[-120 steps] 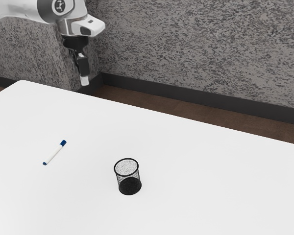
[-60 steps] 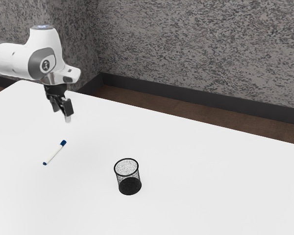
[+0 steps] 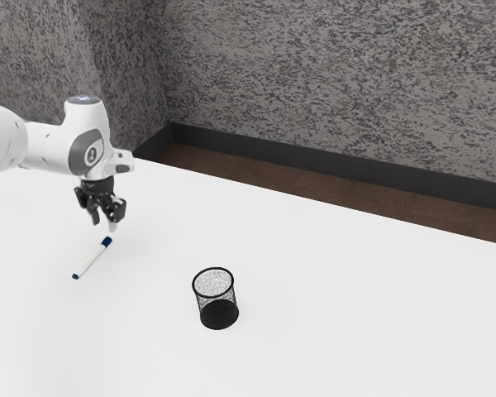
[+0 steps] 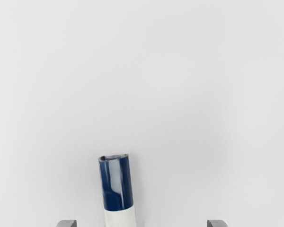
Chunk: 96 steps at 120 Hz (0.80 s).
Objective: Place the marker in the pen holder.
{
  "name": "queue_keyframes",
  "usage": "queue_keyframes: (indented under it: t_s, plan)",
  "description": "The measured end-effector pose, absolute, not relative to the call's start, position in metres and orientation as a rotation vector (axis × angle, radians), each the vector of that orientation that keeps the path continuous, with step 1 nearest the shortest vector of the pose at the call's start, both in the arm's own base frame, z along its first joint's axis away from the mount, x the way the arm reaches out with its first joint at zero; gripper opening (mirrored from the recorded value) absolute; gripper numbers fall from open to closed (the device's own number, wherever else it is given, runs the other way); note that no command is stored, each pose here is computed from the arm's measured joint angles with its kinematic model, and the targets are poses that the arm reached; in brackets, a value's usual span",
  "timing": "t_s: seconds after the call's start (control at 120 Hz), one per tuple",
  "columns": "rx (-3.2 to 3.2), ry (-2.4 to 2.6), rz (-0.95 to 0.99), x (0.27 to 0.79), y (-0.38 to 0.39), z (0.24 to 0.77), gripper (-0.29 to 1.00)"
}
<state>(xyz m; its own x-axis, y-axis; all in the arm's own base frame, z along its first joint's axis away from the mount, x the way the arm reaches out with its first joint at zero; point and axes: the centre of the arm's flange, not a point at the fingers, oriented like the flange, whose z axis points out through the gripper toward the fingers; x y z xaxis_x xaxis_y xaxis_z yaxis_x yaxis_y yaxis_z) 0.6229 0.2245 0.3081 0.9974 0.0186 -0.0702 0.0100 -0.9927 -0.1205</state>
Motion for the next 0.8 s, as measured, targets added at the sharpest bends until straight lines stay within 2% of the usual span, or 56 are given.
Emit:
queue_keyframes:
  t_s: [0.292,0.667,0.8]
  plan:
    - [-3.020,-0.207,0.189,0.624,0.247,0.248,0.29]
    - [-3.010,-0.310,0.192,0.624,0.251,0.240,0.14]
    - [-3.004,-0.331,0.191,0.624,0.251,0.239,0.03]
